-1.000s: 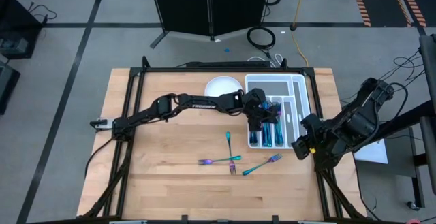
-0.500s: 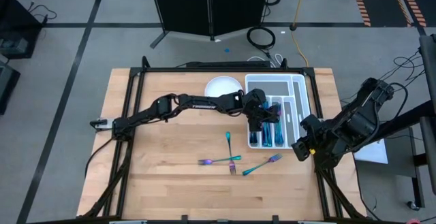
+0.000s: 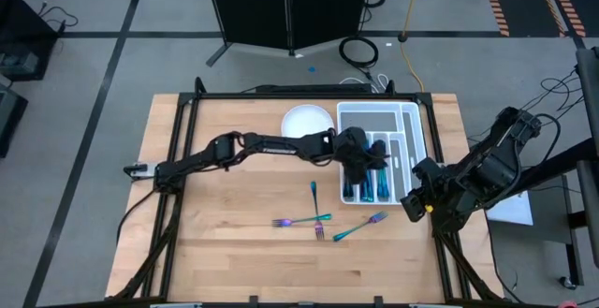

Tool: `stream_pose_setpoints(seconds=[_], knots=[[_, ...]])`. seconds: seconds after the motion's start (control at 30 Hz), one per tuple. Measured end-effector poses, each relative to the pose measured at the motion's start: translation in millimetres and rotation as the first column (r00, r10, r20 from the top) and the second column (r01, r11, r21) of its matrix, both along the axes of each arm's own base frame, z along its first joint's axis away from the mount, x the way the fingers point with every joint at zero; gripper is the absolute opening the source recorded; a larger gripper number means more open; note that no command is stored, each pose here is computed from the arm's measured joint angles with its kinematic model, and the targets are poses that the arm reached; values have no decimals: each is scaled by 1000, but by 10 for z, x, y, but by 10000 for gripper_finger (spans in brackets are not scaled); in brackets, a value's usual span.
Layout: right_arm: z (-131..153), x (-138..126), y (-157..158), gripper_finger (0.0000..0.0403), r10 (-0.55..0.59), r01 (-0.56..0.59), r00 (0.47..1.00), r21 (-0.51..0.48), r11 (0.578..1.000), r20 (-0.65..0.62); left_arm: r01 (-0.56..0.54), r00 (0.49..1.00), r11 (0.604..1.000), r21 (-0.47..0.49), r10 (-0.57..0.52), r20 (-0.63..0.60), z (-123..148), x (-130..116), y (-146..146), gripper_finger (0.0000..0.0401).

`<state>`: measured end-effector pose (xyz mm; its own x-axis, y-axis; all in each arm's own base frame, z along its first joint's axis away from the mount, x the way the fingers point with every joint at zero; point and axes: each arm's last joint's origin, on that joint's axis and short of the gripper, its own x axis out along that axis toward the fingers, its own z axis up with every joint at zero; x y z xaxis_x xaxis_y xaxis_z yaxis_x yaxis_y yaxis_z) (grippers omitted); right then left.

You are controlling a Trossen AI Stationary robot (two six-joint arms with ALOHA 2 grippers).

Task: Sort silverware
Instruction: Put the purple fork into the white silverware tray

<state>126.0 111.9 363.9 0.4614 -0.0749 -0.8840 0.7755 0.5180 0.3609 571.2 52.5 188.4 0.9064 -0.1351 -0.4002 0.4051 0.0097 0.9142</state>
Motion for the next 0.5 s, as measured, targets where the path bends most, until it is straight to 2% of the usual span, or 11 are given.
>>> stream_pose_setpoints(seconds=[0.1, 0.17, 0.23, 0.3, 0.33, 0.4, 0.43, 0.5], knots=[[1, 1, 1, 151, 14, -14, 1000, -6, 1000, 0, -31, 999, 991, -127, 34, 18, 299, -51, -152, 89], [1, 1, 1, 151, 22, -22, 1000, -9, 1000, 0, -125, 992, 971, -204, 129, 8, 526, -114, -237, 89], [3, 7, 7, 151, 35, -35, 999, -11, 999, 5, -275, 961, 915, -294, 272, -55, 721, -212, -317, 89], [4, 9, 9, 151, 48, -48, 999, -16, 999, 6, -392, 920, 829, -399, 353, -171, 897, -357, -377, 89], [4, 10, 10, 151, 57, -57, 998, -20, 998, 5, -444, 896, 775, -449, 372, -244, 981, -446, -400, 89], [5, 12, 11, 151, 75, -75, 997, -29, 997, 7, -546, 838, 618, -565, 397, -376, 1160, -613, -436, 89], [5, 17, 14, 151, 82, -81, 997, -37, 996, 12, -596, 803, 525, -608, 400, -442, 1254, -705, -446, 89], [10, 33, 19, 151, 97, -94, 995, -64, 993, 36, -713, 699, 320, -624, 392, -598, 1367, -894, -457, 89]])
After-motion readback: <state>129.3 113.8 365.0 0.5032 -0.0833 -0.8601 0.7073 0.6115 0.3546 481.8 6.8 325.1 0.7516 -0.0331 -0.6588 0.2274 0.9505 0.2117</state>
